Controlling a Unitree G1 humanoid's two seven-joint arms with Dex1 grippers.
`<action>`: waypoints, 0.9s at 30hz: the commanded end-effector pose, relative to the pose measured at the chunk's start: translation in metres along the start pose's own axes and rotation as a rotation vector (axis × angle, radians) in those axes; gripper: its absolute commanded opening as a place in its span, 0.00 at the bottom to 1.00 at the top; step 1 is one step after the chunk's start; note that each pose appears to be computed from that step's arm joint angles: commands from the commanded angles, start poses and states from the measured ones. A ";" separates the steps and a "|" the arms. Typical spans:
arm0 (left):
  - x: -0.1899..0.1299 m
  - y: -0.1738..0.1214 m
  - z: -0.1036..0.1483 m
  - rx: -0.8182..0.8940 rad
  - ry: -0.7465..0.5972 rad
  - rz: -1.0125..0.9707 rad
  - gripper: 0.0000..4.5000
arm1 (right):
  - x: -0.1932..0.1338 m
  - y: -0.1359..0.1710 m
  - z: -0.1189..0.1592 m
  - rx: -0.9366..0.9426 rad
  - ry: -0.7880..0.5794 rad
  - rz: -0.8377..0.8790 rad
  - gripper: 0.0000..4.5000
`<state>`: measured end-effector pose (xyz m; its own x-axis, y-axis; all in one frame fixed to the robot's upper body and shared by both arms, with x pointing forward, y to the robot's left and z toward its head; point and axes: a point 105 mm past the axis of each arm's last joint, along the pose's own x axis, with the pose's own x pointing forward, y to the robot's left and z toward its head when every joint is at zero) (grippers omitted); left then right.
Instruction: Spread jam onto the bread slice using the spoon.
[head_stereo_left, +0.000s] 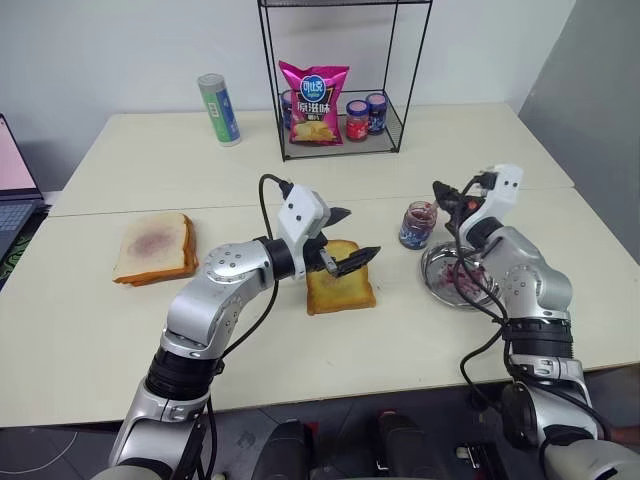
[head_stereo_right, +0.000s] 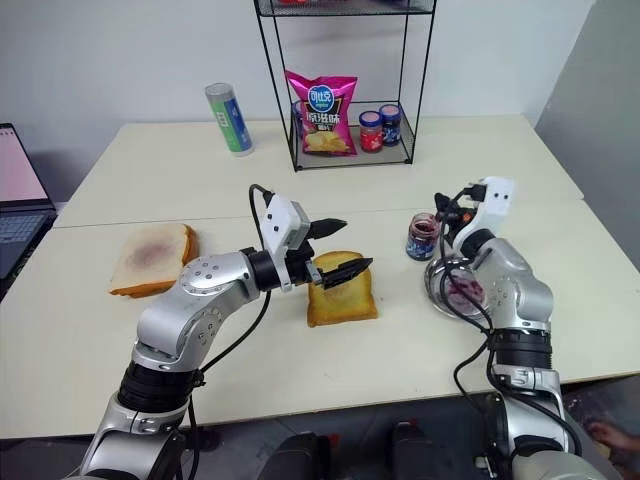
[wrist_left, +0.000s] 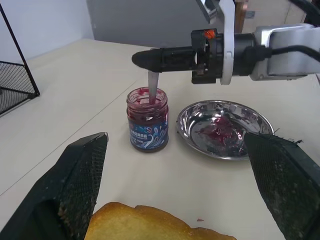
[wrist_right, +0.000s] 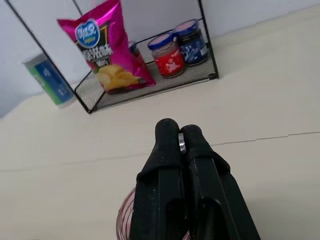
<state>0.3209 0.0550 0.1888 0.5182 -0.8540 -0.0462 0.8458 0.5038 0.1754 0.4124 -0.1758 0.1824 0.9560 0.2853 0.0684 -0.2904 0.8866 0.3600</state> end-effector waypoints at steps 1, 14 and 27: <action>-0.001 -0.003 0.013 0.043 -0.043 -0.007 1.00 | -0.001 0.003 0.025 0.137 -0.075 -0.006 0.01; 0.004 -0.001 0.013 0.041 -0.055 -0.013 1.00 | -0.008 -0.011 0.050 0.434 -0.159 -0.066 0.01; 0.004 0.001 0.014 0.052 -0.053 -0.020 1.00 | -0.014 -0.022 0.054 0.396 -0.169 -0.104 0.01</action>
<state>0.3238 0.0533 0.1889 0.5061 -0.8617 -0.0369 0.8518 0.4926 0.1782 0.4118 -0.2134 0.2008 0.9894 0.1270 0.0710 -0.1394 0.6876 0.7126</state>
